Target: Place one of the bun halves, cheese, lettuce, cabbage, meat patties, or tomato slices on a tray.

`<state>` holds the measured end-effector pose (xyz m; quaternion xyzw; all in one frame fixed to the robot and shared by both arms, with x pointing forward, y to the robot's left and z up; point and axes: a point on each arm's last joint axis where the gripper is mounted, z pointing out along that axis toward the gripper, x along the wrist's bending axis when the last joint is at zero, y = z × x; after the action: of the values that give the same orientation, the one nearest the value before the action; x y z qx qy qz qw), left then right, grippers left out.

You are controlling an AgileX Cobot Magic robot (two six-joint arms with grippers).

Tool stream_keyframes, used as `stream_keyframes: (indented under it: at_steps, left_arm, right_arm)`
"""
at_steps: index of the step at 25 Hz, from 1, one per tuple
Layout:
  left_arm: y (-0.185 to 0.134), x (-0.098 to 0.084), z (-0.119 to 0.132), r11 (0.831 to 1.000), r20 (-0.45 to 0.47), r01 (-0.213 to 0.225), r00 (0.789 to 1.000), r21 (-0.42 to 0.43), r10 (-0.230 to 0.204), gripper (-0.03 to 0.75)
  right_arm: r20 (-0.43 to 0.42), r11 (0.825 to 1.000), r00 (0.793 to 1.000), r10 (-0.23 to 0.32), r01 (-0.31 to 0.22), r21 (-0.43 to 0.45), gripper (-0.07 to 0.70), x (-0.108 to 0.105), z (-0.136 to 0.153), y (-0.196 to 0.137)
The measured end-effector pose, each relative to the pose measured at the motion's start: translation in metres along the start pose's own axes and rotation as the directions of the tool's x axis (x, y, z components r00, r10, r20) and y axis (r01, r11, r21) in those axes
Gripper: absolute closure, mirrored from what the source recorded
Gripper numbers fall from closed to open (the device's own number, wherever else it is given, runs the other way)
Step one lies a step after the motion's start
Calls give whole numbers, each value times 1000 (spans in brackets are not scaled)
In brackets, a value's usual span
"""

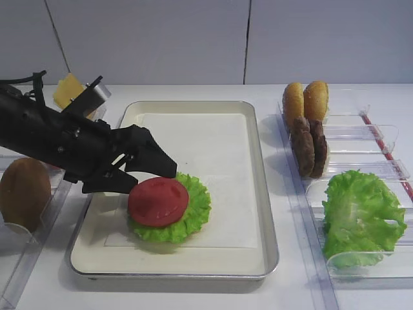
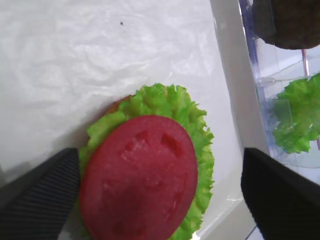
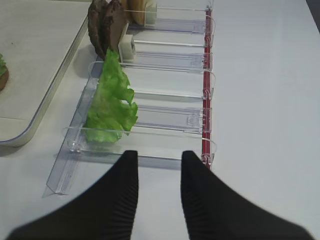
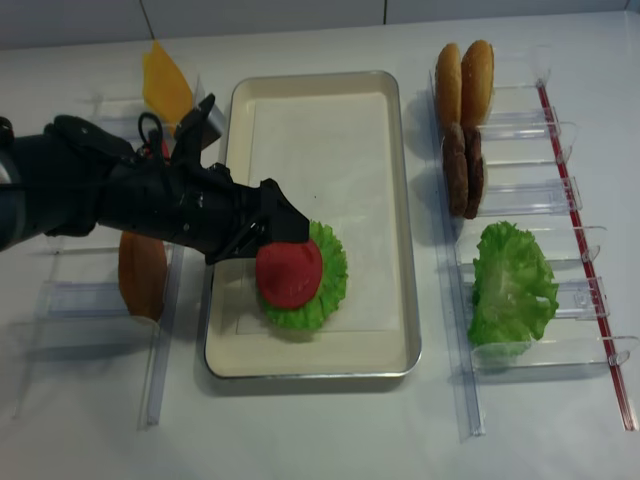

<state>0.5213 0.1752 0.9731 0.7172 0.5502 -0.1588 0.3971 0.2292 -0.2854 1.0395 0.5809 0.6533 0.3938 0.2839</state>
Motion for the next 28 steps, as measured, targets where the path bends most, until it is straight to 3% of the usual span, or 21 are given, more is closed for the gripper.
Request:
stream_keyframes:
  at_steps: [11,14,16,18,20,22,23,25,27,28]
  left_arm:
    - [13,-5,-8,997,-27,-71,997,-15,71,102]
    - [18,-9,-12,992,-43,-130,991,-4,130,102]
    - [23,-10,-16,979,-67,-202,977,28,203,102]
    - [30,-12,-21,956,-105,-285,951,71,291,107]
    - [41,-11,-31,919,-190,-368,901,140,390,126]
    - [51,-10,-42,900,-300,-382,851,209,431,148]
    - [57,-9,-48,895,-363,-379,820,235,443,159]
    - [67,-10,-60,917,-467,-315,791,242,395,169]
    - [76,-14,-72,924,-531,-295,757,245,382,174]
    - [78,-16,-76,926,-543,-286,751,248,377,176]
  right_arm:
    - [0,1000,1000,0,0,0,386,0,0,0]
    - [0,1000,1000,0,0,0,386,0,0,0]
    - [0,1000,1000,0,0,0,386,0,0,0]
    - [0,1000,1000,0,0,0,386,0,0,0]
    - [0,1000,1000,0,0,0,386,0,0,0]
    - [0,1000,1000,0,0,0,386,0,0,0]
    - [0,1000,1000,0,0,0,386,0,0,0]
    - [0,1000,1000,0,0,0,386,0,0,0]
    - [0,1000,1000,0,0,0,386,0,0,0]
    - [0,1000,1000,0,0,0,386,0,0,0]
